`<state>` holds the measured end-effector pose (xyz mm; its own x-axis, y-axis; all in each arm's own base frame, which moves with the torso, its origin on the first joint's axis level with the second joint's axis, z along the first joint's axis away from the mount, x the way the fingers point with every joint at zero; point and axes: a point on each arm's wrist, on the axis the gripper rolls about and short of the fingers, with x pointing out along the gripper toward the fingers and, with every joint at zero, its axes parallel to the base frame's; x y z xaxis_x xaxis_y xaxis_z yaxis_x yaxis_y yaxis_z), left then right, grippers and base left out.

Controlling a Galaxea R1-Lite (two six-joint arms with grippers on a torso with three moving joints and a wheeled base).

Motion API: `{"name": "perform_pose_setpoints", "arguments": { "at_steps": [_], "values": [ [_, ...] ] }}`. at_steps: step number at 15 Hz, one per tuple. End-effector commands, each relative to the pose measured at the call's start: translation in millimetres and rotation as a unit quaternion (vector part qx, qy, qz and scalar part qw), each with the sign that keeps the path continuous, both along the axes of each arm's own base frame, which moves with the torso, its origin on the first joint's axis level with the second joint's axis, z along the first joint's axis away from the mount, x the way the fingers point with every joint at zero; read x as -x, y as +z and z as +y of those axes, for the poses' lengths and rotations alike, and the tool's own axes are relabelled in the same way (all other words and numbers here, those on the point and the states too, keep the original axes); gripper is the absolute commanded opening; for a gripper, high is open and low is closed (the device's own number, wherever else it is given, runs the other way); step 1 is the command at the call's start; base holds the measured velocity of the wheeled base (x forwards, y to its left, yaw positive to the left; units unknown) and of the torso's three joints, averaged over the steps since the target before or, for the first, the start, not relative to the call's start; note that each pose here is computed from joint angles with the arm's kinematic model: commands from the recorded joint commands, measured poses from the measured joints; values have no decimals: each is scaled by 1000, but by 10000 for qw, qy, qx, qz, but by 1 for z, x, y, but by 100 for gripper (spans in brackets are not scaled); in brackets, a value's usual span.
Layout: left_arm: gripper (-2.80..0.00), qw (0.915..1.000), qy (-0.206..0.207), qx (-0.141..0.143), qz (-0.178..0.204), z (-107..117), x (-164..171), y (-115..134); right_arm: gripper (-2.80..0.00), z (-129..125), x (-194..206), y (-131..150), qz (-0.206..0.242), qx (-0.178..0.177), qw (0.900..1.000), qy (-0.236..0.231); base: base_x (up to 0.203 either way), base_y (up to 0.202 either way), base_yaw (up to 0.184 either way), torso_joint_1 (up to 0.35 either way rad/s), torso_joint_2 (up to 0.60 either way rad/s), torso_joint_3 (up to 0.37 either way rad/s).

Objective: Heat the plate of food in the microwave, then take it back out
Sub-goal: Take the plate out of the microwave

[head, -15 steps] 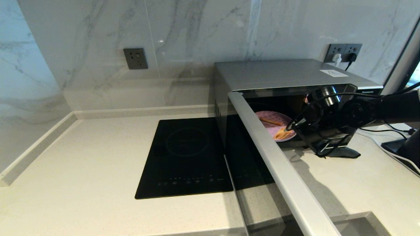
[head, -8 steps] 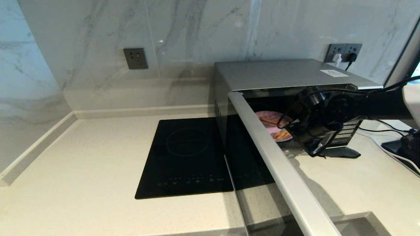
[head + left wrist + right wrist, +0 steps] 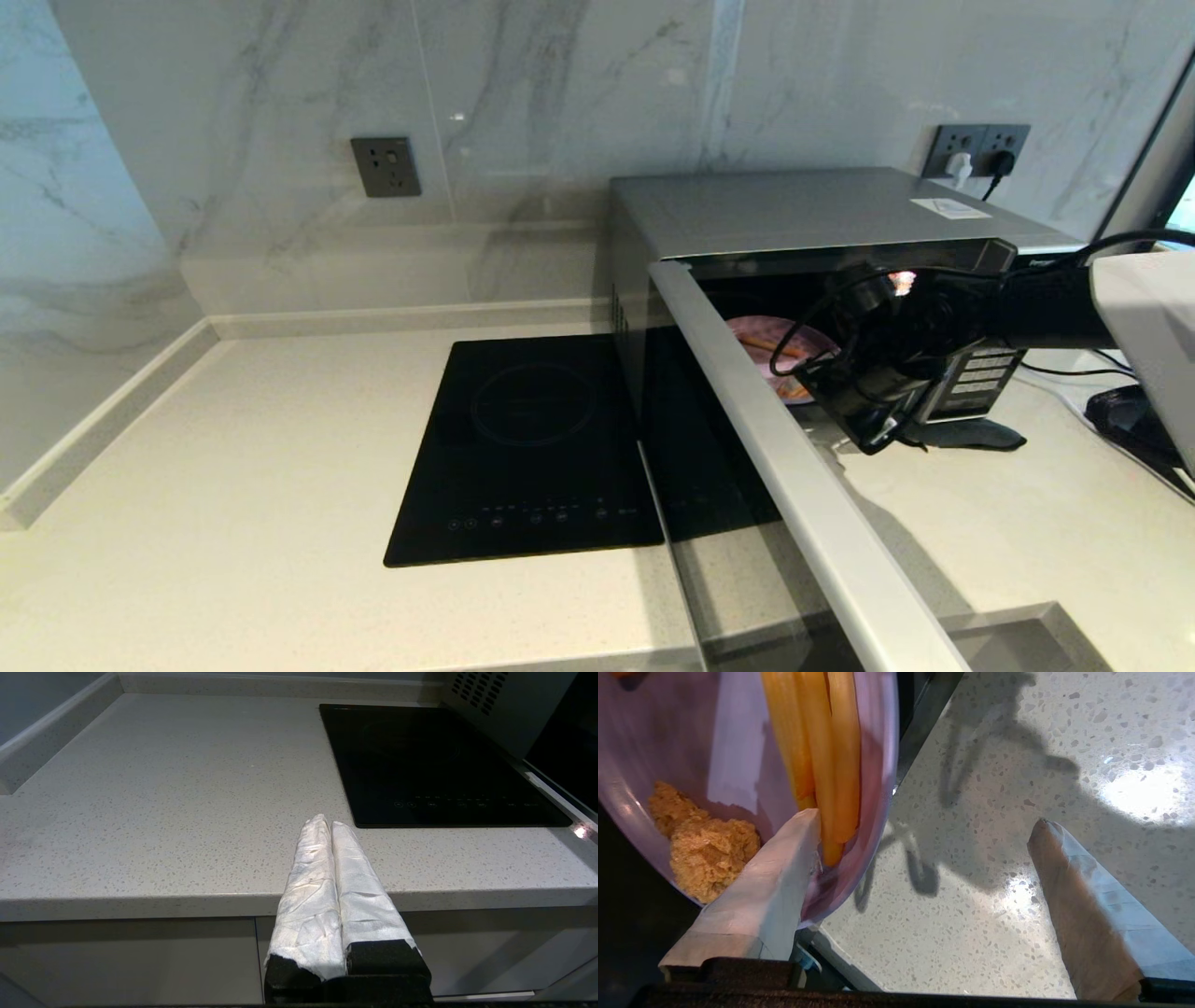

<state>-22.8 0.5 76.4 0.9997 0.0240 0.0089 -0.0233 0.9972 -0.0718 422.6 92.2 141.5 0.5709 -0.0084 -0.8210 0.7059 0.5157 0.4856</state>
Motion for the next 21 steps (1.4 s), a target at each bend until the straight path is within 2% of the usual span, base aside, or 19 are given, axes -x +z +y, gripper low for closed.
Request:
{"name": "perform_pose_setpoints", "arguments": {
  "at_steps": [1, 5, 6, 7, 21],
  "values": [
    [-280, 10000, 3, 2, 6, 0, 0, 0, 0, 0, -2, -8, 104, -7, 9999, -28, 0, 0, 0, 0, 0, 0],
    [-280, 10000, 3, 2, 6, 0, 0, 0, 0, 1, -4, -2, -7, -8, 10000, 9, 0, 0, 0, 0, 0, 0],
    [-280, 10000, 3, 2, 6, 0, 0, 0, -116, 0, -3, 1, -41, -5, 10000, 8, 0, 0, 0, 0, 0, 0],
    [-280, 10000, 3, 2, 6, 0, 0, 0, -280, 0, -2, 4, -72, 9, 10000, 50, 0, 0, 0, 0, 0, 0],
    [-280, 10000, 3, 2, 6, 0, 0, 0, -280, -4, 6, 24, -296, 48, 9995, 112, 0, 0, 0, 0, 0, 0]
  ]
}}
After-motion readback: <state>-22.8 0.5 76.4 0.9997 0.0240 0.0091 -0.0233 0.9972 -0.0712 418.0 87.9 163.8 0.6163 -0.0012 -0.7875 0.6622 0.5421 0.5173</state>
